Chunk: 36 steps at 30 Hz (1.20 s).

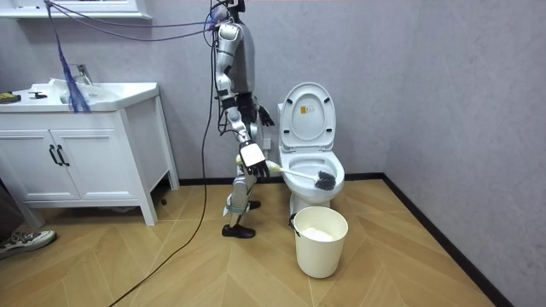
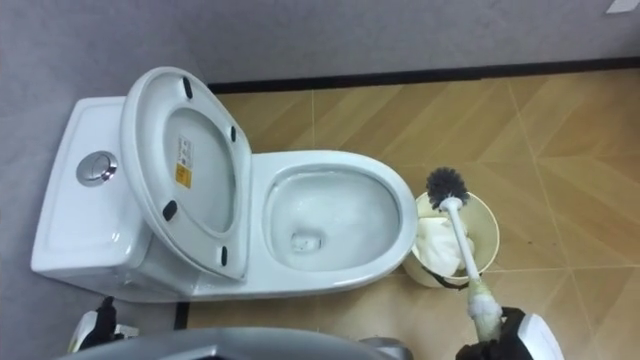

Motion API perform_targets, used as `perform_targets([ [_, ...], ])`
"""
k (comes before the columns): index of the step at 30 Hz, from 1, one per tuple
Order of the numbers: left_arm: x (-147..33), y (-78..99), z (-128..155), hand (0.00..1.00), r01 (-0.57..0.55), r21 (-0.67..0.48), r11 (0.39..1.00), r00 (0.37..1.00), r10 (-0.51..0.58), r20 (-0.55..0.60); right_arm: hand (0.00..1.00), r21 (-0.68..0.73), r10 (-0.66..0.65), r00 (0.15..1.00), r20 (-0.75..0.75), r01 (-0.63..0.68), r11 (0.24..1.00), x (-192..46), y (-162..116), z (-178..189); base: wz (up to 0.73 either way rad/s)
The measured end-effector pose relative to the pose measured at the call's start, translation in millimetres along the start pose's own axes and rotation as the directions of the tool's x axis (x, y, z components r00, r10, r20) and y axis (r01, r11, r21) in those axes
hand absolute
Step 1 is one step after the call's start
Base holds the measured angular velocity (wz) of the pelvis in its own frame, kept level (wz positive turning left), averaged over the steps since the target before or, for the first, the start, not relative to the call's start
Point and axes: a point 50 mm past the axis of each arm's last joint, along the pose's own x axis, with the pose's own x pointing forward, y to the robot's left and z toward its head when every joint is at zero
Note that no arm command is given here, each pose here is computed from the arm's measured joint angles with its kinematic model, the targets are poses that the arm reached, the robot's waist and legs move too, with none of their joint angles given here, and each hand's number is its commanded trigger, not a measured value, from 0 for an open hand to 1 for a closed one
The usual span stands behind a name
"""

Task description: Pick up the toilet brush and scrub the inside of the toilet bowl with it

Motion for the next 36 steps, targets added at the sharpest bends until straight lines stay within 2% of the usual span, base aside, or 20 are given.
perform_targets([
  [21, 1.3, -1.9, 1, 0.0, 0.035, 0.004, 0.999, 0.999, -0.035, -0.014, 0.0, 0.08, 0.038, 0.994, -0.099, -0.03, 0.996, 2, 4, -5, 0.01],
  [33, 0.8, -4.6, -4, 0.0, 0.08, 0.042, 0.996, 0.996, -0.079, -0.043, 0.0, 0.122, 0.16, 0.95, -0.268, -0.132, 0.984, -6, 15, -32, 0.03],
  [36, 1.0, -6.2, -3, 0.0, 0.103, 0.041, 0.994, 0.994, -0.101, -0.047, 0.0, 0.174, 0.178, 0.942, -0.286, -0.131, 0.976, -5, 15, -32, 0.0],
])
